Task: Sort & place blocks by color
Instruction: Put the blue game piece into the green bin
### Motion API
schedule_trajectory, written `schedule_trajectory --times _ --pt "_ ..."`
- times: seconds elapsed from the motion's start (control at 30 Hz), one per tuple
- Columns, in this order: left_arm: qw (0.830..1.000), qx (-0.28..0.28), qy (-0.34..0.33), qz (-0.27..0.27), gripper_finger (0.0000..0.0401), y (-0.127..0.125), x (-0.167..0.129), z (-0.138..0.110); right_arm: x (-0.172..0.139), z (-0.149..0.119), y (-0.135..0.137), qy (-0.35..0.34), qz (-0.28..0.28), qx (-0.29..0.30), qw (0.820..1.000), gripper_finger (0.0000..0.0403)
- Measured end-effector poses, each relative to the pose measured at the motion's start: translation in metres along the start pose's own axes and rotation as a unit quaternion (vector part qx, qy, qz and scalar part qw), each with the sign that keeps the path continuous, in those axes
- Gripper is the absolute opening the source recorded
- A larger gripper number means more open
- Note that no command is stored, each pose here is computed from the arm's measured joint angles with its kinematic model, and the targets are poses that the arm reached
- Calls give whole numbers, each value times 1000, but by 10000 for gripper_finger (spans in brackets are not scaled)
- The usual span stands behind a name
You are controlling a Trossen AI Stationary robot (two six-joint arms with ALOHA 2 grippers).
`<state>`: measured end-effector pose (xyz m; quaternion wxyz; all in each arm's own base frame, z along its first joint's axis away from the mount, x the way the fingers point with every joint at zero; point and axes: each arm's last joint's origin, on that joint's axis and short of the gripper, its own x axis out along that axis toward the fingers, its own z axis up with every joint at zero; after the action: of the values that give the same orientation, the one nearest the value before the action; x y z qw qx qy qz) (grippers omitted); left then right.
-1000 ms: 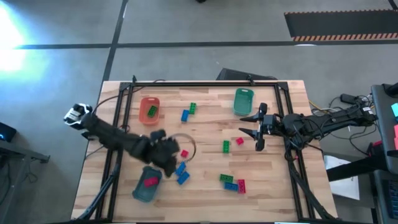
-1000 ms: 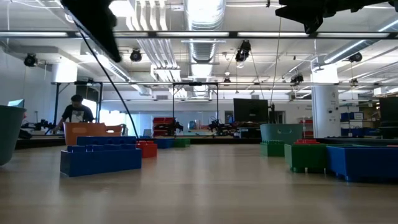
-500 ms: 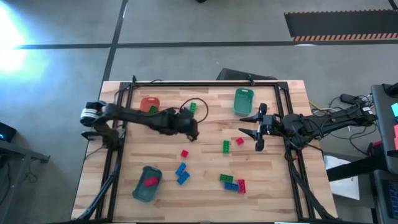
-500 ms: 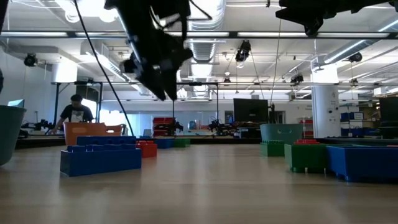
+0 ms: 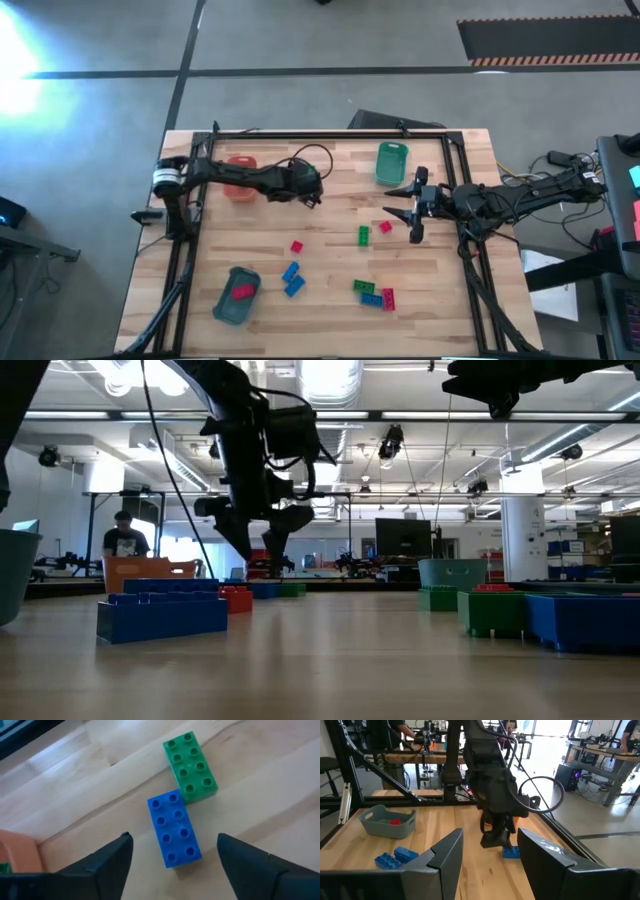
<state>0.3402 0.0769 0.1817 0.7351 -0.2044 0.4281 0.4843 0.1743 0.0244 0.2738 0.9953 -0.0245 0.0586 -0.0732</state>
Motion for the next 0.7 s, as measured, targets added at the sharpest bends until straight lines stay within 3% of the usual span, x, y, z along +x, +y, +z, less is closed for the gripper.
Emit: schedule_trajectory --times 0.13,0.7 --pt "1000 -7 -6 -4 289 -4 8 1 0 0 0 0 0 0 1000 178" --pt "999 -33 -18 -6 290 7 39 -18 0 0 0 0 0 2 1000 178"
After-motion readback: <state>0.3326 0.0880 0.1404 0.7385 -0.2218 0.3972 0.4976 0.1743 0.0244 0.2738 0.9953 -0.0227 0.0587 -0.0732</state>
